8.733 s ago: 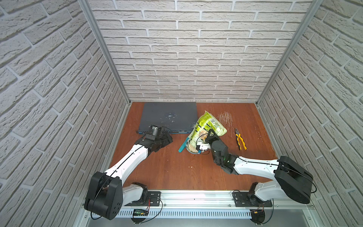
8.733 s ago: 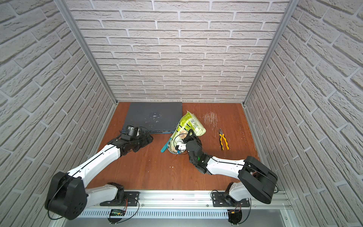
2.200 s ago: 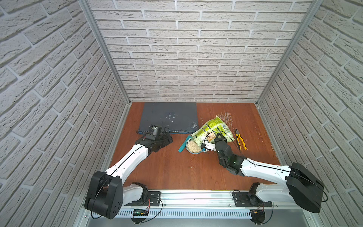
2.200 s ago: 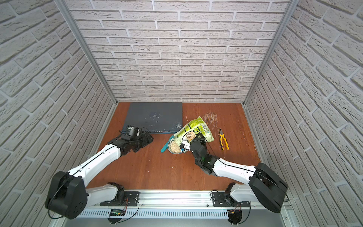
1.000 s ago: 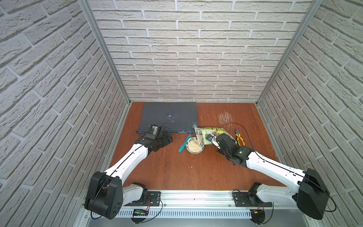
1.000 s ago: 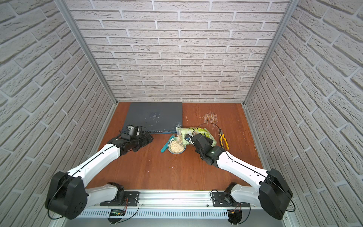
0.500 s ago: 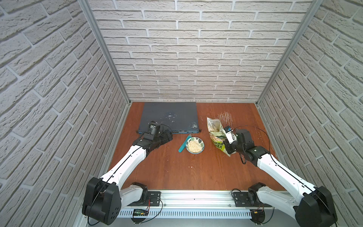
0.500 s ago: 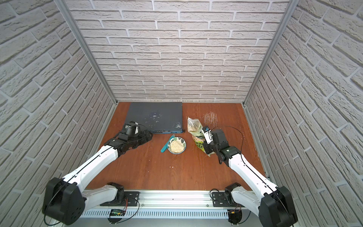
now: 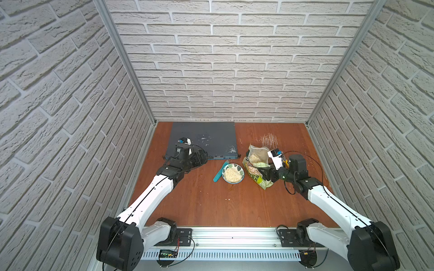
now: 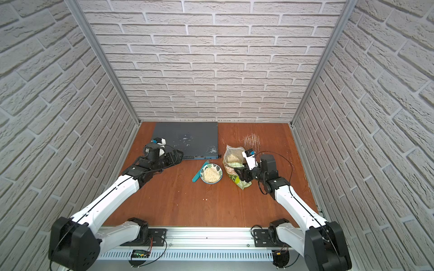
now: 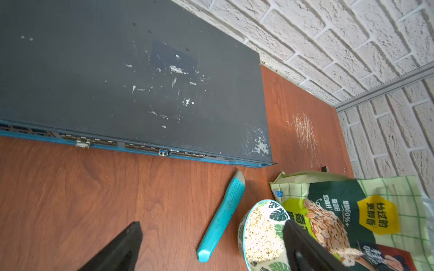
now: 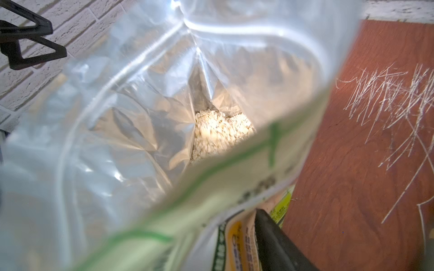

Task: Pour the oats into the breakfast bowl
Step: Place the oats bag at the center of the board.

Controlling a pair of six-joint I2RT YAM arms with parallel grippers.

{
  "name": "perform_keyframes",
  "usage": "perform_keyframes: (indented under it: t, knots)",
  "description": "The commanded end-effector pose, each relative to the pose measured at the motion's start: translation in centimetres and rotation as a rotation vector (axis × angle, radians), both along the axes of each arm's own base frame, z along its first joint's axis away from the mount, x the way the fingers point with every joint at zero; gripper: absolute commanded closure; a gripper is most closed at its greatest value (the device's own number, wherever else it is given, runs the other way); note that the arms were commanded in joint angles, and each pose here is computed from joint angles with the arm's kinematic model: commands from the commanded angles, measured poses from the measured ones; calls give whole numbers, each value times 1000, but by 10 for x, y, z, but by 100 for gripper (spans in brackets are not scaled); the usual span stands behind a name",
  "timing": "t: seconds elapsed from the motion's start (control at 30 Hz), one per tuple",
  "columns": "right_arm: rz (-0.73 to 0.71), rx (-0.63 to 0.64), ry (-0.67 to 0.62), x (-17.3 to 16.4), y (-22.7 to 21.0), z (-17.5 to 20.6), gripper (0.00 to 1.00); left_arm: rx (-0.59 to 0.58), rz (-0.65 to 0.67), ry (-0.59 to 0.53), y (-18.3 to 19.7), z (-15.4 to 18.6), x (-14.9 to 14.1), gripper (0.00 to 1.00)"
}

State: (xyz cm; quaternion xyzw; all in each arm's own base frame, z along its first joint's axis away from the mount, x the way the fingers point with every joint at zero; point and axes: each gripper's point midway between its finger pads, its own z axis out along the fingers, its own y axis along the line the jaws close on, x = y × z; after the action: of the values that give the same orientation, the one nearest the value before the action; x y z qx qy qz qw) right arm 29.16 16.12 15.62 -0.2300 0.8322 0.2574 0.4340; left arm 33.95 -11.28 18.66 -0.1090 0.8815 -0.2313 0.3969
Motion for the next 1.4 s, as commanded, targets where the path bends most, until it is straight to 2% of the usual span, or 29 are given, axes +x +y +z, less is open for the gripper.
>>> perform_keyframes:
  t: [0.0,0.07,0.13,0.17,0.23,0.27,0.4,0.53,0.7,0.77,0.93,1.03,1.2,1.37]
  knots:
    - [24,-28,-117,2,-2,35,30,7,-38,-112,-5,27,14,4]
    - [24,-54,-119,0,-5,39,34,26,-52,-127,-5,32,16,4]
    - [33,-65,-120,-4,-5,44,46,40,-66,-144,-7,36,18,4]
    - [47,-64,-116,-7,-4,46,58,44,-73,-154,-7,38,20,4]
    - [73,-68,-107,-11,-2,52,88,51,-101,-179,-11,44,22,4]
    - [87,-70,-100,-13,0,55,95,55,-111,-190,-13,47,25,4]
    - [144,-68,-103,-22,7,76,96,52,-217,-260,-30,64,30,2]
    - [189,-138,-137,-34,3,104,96,65,-429,-330,-59,74,23,2]
    - [275,-242,-163,-56,-4,127,96,101,-758,-470,-99,76,-7,2]
    - [321,-257,-175,-66,-3,136,96,124,-852,-540,-111,76,-19,2]
    - [455,-208,-244,-92,8,159,96,151,-1087,-721,-146,85,-57,3]
    - [506,-168,-284,-102,15,169,96,178,-1204,-756,-166,78,-78,3]
    - [557,-147,-310,-111,19,177,97,184,-1297,-765,-189,68,-91,3]
    - [587,-146,-314,-114,22,178,96,192,-1305,-770,-198,67,-89,5]
